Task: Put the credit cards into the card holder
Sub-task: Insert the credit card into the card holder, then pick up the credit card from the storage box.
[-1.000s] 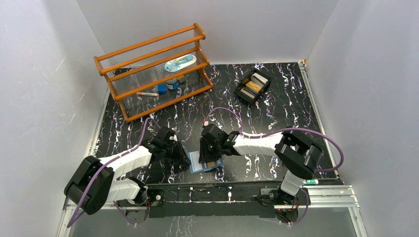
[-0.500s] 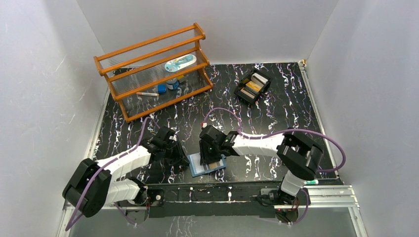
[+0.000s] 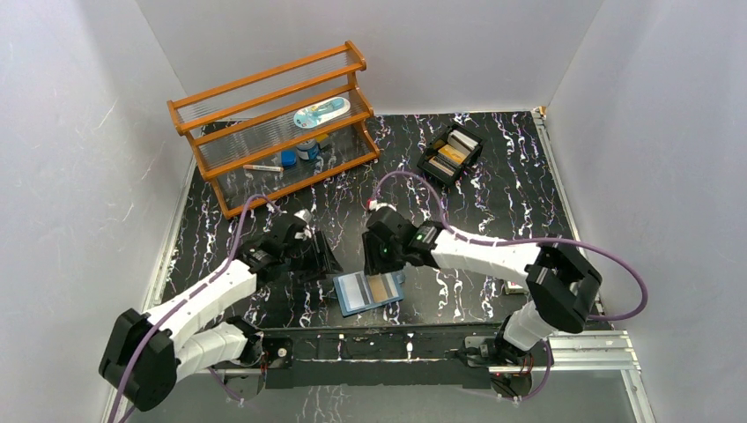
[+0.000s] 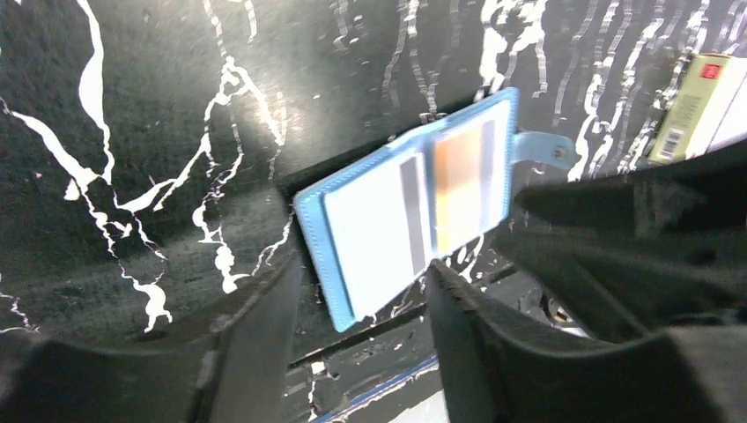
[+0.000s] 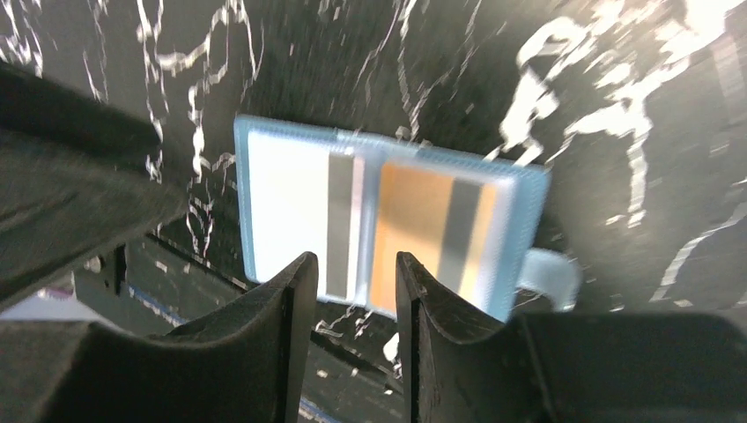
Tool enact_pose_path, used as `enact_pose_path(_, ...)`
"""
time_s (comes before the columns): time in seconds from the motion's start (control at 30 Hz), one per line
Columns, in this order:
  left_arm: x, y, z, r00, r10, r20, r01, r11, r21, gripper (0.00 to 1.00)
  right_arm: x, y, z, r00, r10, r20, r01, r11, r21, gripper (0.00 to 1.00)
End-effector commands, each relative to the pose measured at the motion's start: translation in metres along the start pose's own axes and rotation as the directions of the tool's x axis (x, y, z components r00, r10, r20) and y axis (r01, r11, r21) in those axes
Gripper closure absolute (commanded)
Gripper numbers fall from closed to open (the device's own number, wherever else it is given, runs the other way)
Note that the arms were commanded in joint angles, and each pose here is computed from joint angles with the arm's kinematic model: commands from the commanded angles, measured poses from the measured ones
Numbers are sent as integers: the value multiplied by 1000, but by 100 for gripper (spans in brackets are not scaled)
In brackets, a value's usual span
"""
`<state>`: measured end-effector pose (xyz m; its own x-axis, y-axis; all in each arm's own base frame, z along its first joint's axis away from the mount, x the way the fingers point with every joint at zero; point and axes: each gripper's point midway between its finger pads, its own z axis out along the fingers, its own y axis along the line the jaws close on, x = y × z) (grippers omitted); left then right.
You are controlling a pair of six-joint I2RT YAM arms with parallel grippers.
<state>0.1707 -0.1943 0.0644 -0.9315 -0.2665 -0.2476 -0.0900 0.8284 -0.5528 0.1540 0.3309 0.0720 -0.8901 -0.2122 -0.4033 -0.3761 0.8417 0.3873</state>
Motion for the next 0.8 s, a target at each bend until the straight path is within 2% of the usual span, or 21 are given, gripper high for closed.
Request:
enact_pose_path(0.0, -25, -23, -32, 990, 100, 101, -103, 994, 28, 42, -69, -18, -33, 983, -66, 170, 53, 996, 76, 53)
enact_pose_path(0.13, -41, -37, -56, 971, 170, 169, -177, 984, 29, 33, -124, -58, -51, 955, -153, 253, 105, 976, 192, 53)
enact_pose_path(0.2, -47, -42, -65, 960, 205, 192, -214, 977, 24, 24, -151, -79, -61, 933, -223, 284, 143, 950, 277, 52)
enact_pose_path(0.3, -53, -46, -76, 942, 262, 209, -270, 963, 11, 18, -193, -116, -79, 897, -324, 300, 170, 881, 442, 50)
enact_pose_path(0.4, -55, -43, -79, 929, 310, 204, -313, 950, -19, 2, -236, -151, -97, 852, -420, 313, 180, 797, 577, 50)
enact_pose_path(0.53, -54, -32, -79, 916, 352, 194, -345, 936, -69, 1, -283, -199, -109, 819, -498, 286, 176, 692, 700, 50)
enact_pose_path(0.77, -51, -23, -81, 895, 388, 219, -381, 922, -74, 1, -331, -276, -90, 811, -573, 118, 269, 545, 794, 55)
